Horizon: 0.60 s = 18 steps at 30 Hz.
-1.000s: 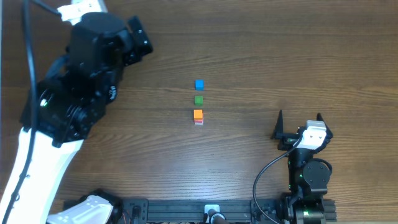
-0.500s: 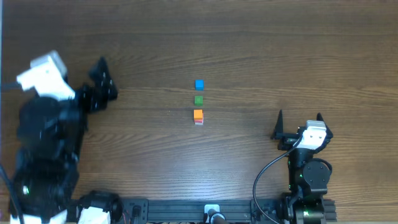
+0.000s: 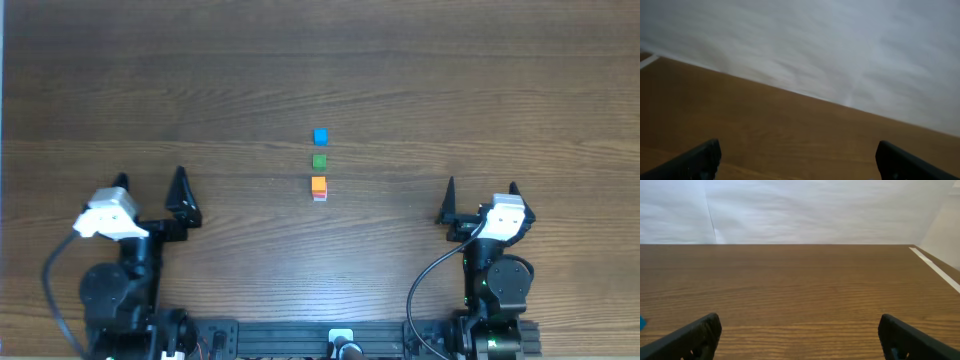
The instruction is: Stack Cubes
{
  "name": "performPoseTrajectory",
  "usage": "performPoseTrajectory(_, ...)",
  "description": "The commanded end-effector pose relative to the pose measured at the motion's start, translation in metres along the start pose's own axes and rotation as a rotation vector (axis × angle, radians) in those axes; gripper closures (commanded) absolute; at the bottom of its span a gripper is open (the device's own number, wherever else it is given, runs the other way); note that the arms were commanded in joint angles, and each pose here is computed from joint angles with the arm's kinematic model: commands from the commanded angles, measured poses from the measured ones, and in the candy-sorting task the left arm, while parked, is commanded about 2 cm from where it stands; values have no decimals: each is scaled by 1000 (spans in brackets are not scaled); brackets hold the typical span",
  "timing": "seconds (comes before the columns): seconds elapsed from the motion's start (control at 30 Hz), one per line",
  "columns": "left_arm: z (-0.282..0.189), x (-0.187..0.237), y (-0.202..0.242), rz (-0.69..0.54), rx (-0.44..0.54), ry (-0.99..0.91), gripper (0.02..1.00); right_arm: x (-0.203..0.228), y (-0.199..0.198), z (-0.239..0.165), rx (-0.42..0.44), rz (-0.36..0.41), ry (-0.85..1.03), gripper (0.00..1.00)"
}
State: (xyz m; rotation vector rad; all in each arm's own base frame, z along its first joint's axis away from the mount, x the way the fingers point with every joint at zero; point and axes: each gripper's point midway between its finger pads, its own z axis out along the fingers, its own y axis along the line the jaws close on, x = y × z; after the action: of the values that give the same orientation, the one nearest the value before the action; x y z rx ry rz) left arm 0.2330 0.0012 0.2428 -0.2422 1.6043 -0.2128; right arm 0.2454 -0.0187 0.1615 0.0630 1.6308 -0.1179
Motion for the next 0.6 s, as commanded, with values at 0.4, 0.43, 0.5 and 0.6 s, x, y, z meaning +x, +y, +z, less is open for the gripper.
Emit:
performPoseTrajectory(0.4,11,70,3,173,95,37,20,2,3,0,-15,-2,2,7)
performPoseTrajectory(0.43,12,72,3,173,95,40,20,2,3,0,-15,-2,2,9)
performPoseTrajectory(0.5,13,76,5,172,94,43,20,2,3,0,-15,-2,2,9)
performPoseTrajectory(0.6,16,86,7,172,93,50,20,2,3,0,-15,-2,2,9)
